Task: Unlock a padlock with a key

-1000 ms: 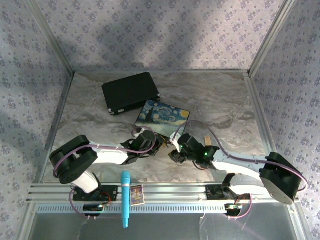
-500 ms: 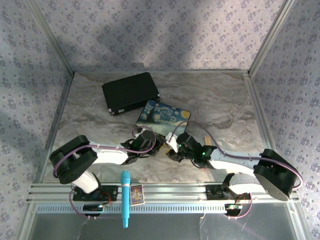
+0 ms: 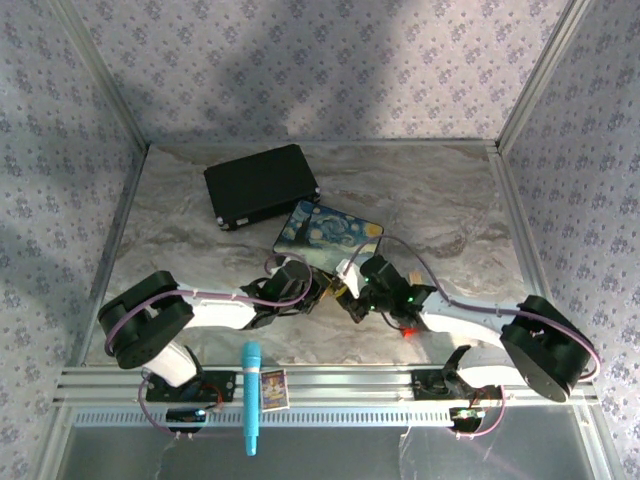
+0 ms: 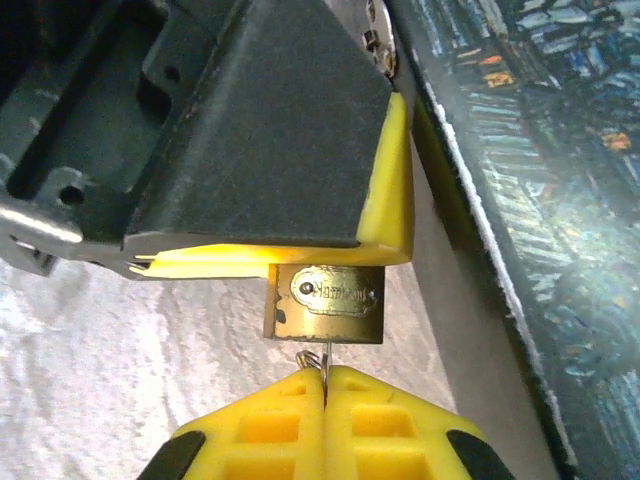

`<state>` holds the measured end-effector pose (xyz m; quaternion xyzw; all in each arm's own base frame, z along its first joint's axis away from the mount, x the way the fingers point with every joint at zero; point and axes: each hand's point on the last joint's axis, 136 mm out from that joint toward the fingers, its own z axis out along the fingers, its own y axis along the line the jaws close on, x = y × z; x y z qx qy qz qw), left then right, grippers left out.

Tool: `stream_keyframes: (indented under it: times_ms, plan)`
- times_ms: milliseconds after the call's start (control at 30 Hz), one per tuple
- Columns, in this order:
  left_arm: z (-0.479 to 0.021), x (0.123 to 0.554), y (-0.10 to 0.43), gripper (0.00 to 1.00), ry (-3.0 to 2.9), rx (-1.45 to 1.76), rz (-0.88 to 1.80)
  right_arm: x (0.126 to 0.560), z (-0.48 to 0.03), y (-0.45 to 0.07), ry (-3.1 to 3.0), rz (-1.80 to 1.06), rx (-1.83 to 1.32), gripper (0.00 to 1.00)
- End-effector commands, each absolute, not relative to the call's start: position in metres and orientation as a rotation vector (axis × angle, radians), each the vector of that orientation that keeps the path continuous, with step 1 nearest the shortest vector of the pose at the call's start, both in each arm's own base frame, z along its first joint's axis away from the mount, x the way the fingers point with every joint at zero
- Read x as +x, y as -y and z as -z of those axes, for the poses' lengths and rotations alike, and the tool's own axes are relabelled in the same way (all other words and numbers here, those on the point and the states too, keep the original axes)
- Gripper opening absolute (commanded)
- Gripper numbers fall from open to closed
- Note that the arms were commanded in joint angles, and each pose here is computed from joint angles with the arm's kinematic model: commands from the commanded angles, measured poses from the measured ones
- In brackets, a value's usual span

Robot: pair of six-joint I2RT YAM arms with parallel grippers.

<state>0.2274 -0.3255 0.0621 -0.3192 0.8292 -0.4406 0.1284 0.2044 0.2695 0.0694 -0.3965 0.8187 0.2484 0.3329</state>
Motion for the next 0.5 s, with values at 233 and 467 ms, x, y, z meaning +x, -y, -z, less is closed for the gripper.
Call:
stream_keyframes:
  times_ms: [233,467]
  plan:
    - [-0.069,0.211,0.336,0.03,-2.488,-0.797,1.292,0.206,-0.074,-0.274,-2.208,-0.879,-0.858,0.02]
    - [-0.058,0.210,0.329,0.04,-2.531,-0.774,1.189,0.214,-0.069,-0.260,-2.283,-0.762,-0.741,0.16]
